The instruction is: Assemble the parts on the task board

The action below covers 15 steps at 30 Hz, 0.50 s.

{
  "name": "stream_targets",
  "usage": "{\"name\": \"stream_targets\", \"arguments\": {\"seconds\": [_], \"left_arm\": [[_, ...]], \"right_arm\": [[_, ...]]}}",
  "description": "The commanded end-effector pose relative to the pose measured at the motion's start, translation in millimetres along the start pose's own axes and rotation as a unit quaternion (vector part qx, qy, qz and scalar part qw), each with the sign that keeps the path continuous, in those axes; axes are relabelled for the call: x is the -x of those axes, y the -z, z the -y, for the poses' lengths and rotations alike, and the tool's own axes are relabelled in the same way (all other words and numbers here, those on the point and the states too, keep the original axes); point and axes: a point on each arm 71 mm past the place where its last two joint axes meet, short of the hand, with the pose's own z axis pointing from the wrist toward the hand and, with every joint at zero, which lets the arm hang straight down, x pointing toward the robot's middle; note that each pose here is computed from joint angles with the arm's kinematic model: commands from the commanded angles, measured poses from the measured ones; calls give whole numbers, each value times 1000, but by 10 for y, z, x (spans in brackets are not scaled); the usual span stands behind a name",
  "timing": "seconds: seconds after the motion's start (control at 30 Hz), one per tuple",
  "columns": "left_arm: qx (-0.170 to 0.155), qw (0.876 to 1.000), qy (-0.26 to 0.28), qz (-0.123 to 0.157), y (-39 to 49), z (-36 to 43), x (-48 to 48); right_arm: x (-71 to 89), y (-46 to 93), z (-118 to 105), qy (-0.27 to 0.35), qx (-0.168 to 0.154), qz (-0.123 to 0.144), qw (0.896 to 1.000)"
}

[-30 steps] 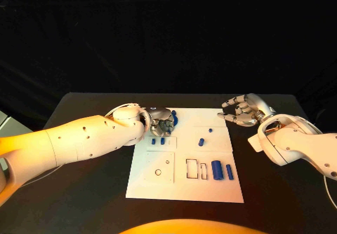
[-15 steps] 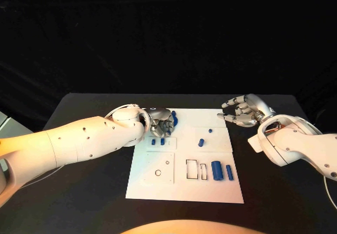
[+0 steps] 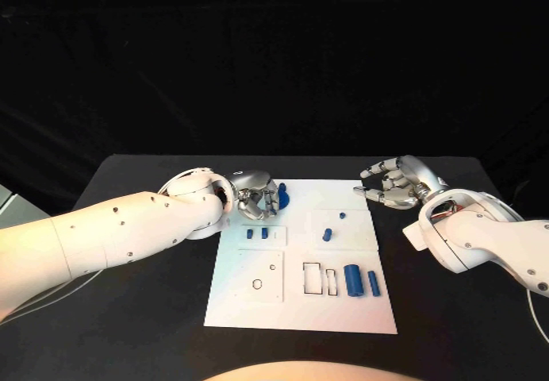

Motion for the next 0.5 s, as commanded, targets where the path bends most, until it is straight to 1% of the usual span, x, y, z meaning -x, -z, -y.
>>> {"name": "stream_targets", "arguments": {"seconds": [0.03,0.17,0.27,0.5], "left_arm": [[-2,999,43,7,58,6,45],[2,998,56,5,129,-29,77],[6,998,59,3,165,-60,89],[11,999,34,1,196,-98,98]], "right_arm": [[-1,3,-10,1,7,0,1000],[4,5,-5,2,7,1,1000],[7,7,-3,3,7,1,1000],[9,10,-2,3,6,1,1000]]}}
